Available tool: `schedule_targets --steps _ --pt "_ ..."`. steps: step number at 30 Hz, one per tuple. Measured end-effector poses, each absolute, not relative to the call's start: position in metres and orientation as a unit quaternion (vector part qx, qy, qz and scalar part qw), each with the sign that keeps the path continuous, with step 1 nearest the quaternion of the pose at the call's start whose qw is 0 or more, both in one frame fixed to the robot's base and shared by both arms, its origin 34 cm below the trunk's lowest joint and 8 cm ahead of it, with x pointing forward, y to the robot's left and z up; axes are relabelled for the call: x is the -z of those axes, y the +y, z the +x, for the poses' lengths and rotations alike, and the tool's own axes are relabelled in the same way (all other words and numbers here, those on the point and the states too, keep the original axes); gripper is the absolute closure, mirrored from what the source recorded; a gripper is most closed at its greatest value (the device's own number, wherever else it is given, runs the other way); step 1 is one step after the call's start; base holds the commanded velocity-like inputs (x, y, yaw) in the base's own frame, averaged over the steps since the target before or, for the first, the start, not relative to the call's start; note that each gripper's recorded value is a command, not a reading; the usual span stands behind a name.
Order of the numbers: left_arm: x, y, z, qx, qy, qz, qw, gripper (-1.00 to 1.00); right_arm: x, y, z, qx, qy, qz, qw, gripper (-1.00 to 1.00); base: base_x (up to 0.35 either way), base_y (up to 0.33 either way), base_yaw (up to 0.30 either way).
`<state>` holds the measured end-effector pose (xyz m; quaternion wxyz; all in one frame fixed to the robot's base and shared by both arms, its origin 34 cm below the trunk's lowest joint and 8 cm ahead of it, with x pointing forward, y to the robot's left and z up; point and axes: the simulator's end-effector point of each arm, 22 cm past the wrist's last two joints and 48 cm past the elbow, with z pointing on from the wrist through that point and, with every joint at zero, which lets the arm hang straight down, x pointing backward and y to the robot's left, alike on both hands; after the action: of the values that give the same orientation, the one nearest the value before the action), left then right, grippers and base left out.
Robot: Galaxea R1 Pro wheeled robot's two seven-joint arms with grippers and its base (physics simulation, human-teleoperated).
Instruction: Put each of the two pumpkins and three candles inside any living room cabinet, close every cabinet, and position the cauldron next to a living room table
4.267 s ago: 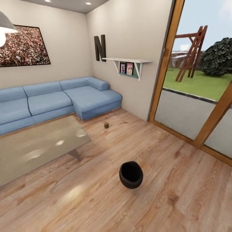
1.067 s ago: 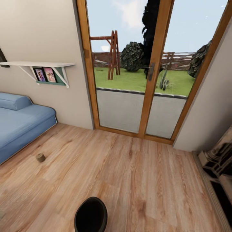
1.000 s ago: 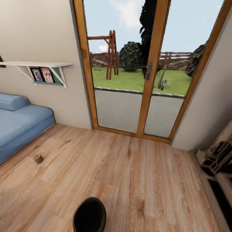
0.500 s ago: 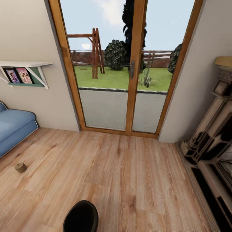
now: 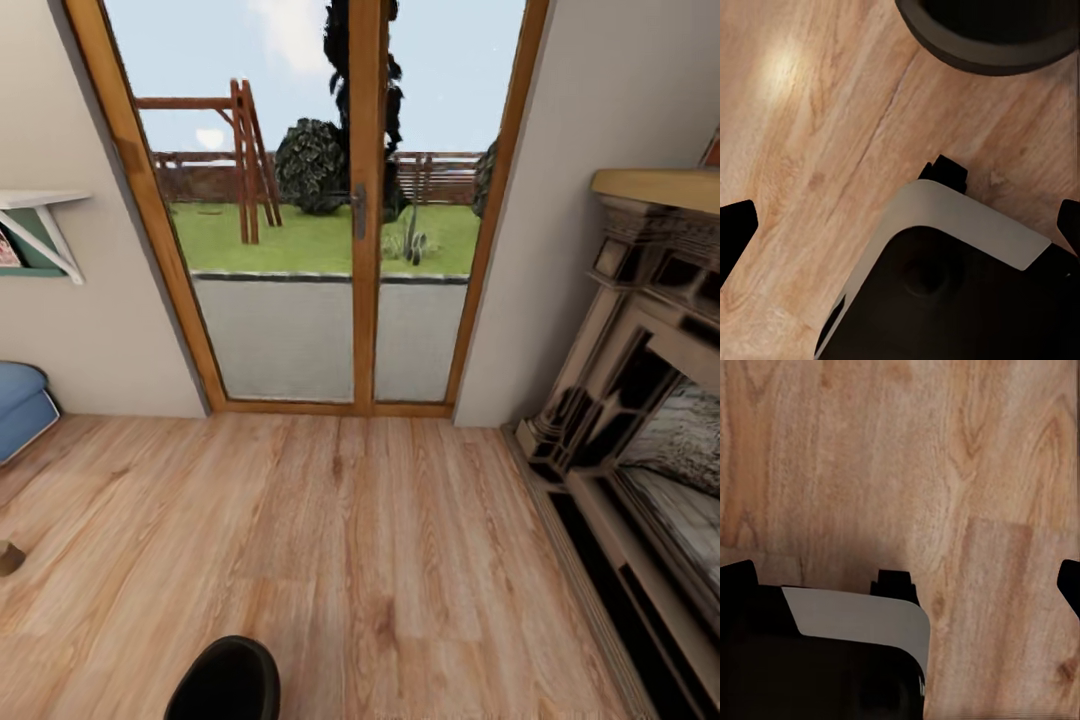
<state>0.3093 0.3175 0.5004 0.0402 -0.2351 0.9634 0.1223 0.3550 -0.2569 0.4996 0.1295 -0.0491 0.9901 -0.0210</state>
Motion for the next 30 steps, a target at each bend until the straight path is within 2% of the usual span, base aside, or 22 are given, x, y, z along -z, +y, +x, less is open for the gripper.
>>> schedule_targets --steps 30 --pt "-0.4979 0.3177 0.3034 -0.124 0.964 -0.234 0.032 -1.00 -0.4964 -0.2574 0.3491 0.020 0.991 -0.046 0.122 -1.00 0.000 0.000 -0.274"
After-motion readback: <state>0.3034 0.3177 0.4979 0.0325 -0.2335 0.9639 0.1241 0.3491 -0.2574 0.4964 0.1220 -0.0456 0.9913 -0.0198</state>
